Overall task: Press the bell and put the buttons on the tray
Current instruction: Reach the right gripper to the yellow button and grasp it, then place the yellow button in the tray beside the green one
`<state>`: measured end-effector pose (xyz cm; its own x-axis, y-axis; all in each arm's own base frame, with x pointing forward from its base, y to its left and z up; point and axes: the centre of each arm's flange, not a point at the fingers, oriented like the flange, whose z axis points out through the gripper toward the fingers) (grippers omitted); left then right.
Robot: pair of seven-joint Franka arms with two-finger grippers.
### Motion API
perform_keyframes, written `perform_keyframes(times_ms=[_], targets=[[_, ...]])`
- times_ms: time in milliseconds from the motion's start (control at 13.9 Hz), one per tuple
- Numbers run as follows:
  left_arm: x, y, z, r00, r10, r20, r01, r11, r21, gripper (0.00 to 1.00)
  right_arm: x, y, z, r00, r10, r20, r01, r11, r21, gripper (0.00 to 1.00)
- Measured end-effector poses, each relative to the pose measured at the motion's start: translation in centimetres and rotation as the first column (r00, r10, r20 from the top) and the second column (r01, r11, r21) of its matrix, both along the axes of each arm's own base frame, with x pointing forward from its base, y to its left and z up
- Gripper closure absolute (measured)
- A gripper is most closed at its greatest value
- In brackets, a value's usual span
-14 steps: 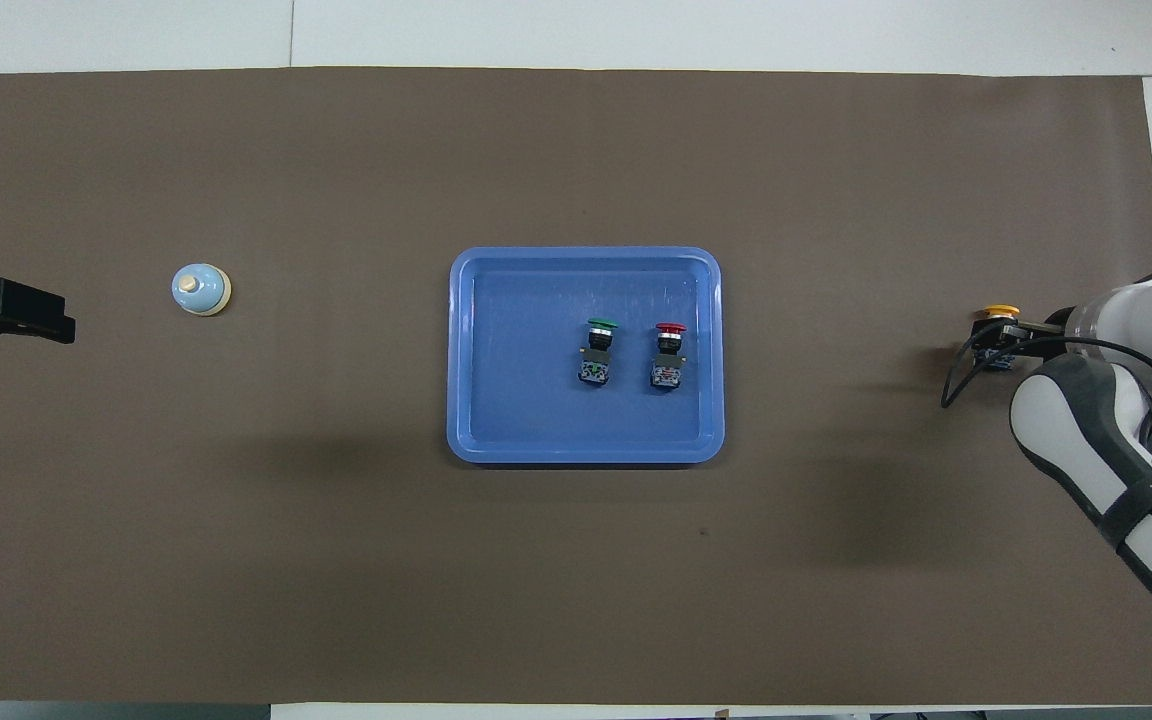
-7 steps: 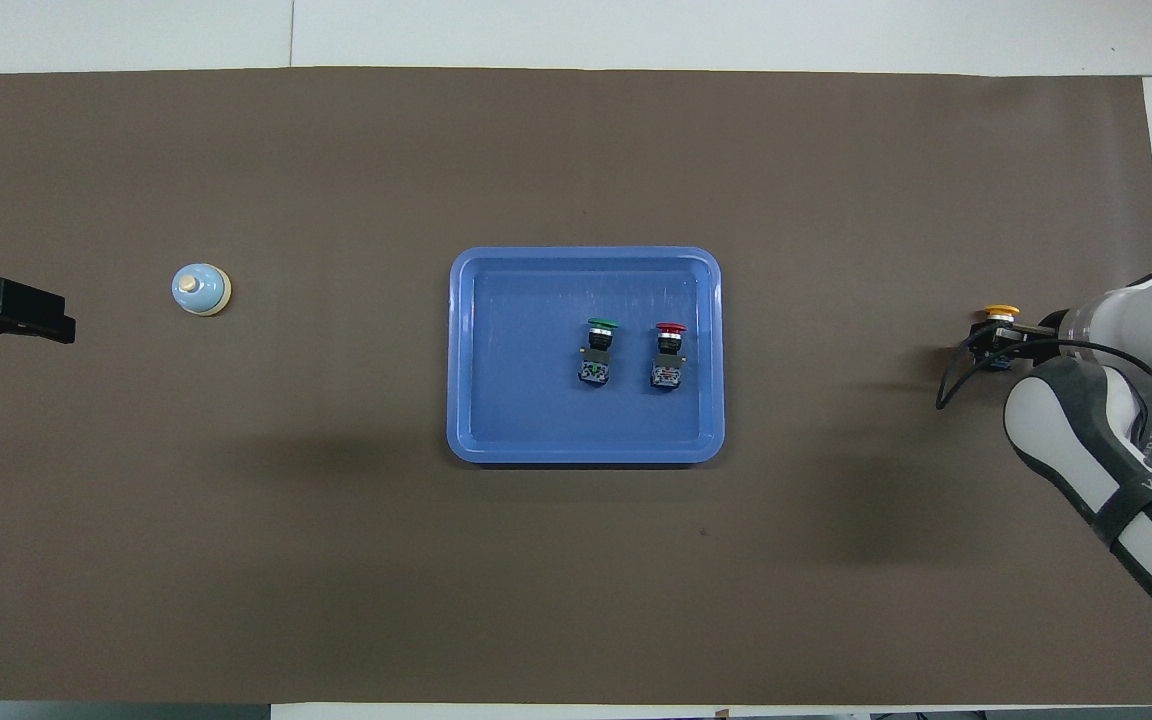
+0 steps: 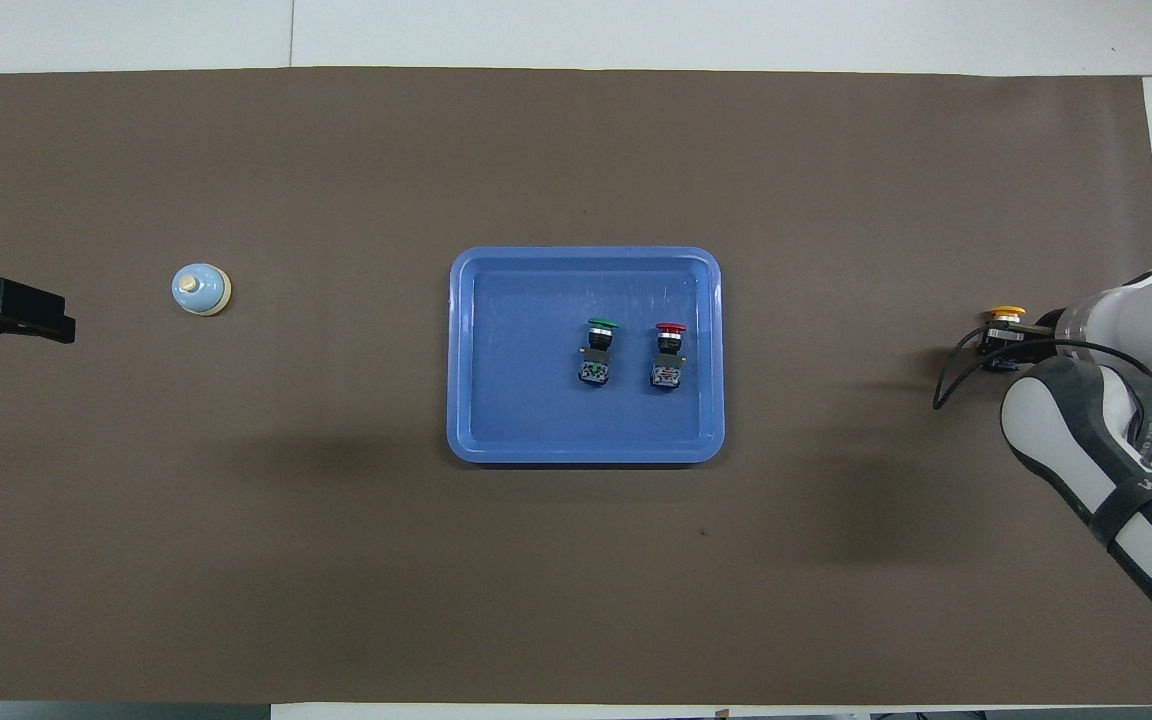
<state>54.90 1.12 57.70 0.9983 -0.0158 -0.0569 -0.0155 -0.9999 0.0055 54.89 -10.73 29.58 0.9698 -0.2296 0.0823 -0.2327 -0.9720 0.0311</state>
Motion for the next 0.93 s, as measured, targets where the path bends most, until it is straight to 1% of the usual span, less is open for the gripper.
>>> perform_keyframes(times_ms=[143, 287, 430, 502, 574, 717, 932], targets=[[0.0, 0.0, 0.0, 1.000, 0.000, 0.000, 0.000, 1.000, 0.000, 0.00, 1.4, 2.4, 1.5, 0.999, 0.039, -0.012, -0.039, 0.999, 0.001, 0.59], [0.0, 0.0, 0.0, 1.000, 0.000, 0.000, 0.000, 1.000, 0.000, 0.00, 3.4, 6.2, 4.5, 0.999, 0.046, -0.023, -0.046, 0.999, 0.003, 0.59], [0.0, 0.0, 0.0, 1.000, 0.000, 0.000, 0.000, 1.000, 0.000, 0.00, 5.0, 12.2, 7.9, 0.999, 0.025, -0.020, -0.024, 1.000, 0.007, 0.59], [0.0, 0.0, 0.0, 1.000, 0.000, 0.000, 0.000, 1.000, 0.000, 0.00, 5.4, 16.0, 9.3, 1.000, 0.016, -0.010, -0.016, 1.000, 0.011, 0.59], [0.0, 0.0, 0.0, 1.000, 0.000, 0.000, 0.000, 1.000, 0.000, 0.00, 5.4, 19.9, 10.4, 1.000, 0.006, 0.006, -0.006, 1.000, 0.018, 0.59], [0.0, 0.0, 0.0, 1.000, 0.000, 0.000, 0.000, 1.000, 0.000, 0.00, 4.5, 27.2, 11.6, 1.000, -0.009, 0.028, 0.008, 0.999, 0.044, 0.59], [0.0, 0.0, 0.0, 1.000, 0.000, 0.000, 0.000, 1.000, 0.000, 0.00, 2.9, 34.7, 12.3, 1.000, -0.002, 0.019, 0.000, 0.992, 0.128, 0.59]])
